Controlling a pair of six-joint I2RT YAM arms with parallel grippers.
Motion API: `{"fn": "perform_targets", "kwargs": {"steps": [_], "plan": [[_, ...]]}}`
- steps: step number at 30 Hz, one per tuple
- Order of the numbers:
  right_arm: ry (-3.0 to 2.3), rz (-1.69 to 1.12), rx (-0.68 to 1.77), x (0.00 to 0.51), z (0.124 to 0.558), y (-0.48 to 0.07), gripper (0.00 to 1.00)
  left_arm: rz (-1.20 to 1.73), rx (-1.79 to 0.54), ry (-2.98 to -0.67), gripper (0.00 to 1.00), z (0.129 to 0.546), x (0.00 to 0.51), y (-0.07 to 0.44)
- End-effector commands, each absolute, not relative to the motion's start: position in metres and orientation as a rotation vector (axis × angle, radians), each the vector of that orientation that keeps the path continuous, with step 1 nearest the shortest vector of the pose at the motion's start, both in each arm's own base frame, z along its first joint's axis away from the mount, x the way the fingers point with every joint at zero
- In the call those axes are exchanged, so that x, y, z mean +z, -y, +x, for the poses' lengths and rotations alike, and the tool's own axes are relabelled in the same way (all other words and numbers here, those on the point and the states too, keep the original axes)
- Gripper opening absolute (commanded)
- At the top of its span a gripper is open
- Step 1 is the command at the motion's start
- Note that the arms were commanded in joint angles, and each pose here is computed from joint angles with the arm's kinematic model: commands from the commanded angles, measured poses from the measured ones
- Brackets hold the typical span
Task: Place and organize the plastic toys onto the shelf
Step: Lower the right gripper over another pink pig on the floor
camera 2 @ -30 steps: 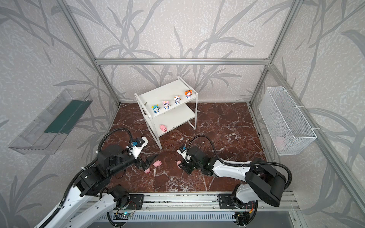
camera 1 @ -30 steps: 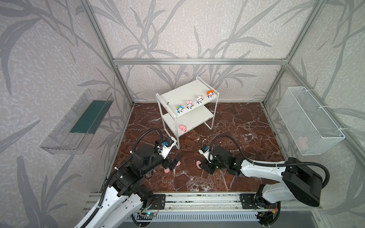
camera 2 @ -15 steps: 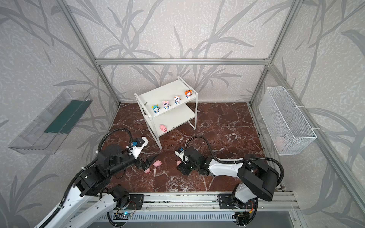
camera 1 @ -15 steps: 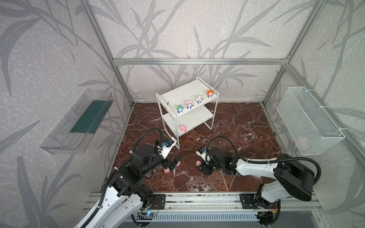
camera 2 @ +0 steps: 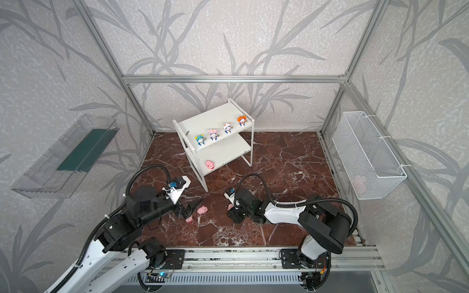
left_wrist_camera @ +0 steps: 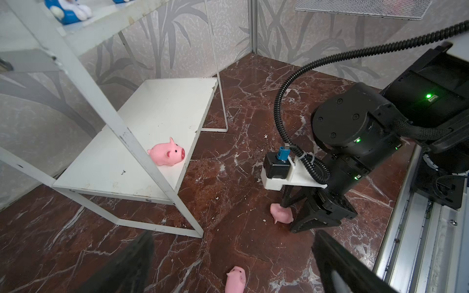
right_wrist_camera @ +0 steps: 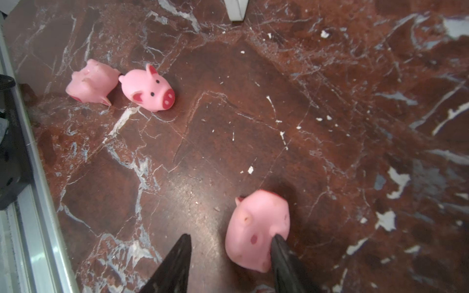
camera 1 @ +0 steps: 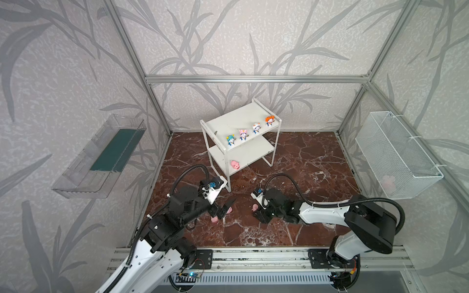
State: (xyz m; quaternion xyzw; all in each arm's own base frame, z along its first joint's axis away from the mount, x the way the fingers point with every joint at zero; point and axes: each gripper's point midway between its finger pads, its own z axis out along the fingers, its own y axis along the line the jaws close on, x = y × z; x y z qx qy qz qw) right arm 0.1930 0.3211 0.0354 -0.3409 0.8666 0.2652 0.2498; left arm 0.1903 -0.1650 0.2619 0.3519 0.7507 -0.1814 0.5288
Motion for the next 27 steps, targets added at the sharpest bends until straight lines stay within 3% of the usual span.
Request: {"fn": "perform_targets", "kwargs": {"steps": [1, 11, 27], "plan": [[-2.411, -0.945, 0.655, 0.026, 0.190, -0.313, 0.51, 0.842, -0.439, -1.780, 0.99, 0.192, 0.262, 0.166], [-2.426, -0.864, 0.573, 0.022, 0.201, -0.297, 0.33, 0.846, -0.438, -1.782, 0.99, 0.192, 0.261, 0.167], [-2.343, -0.999, 0.645, 0.041, 0.203, -0.321, 0.52, 0.844, -0.438, -1.779, 0.99, 0.192, 0.262, 0.167]]}}
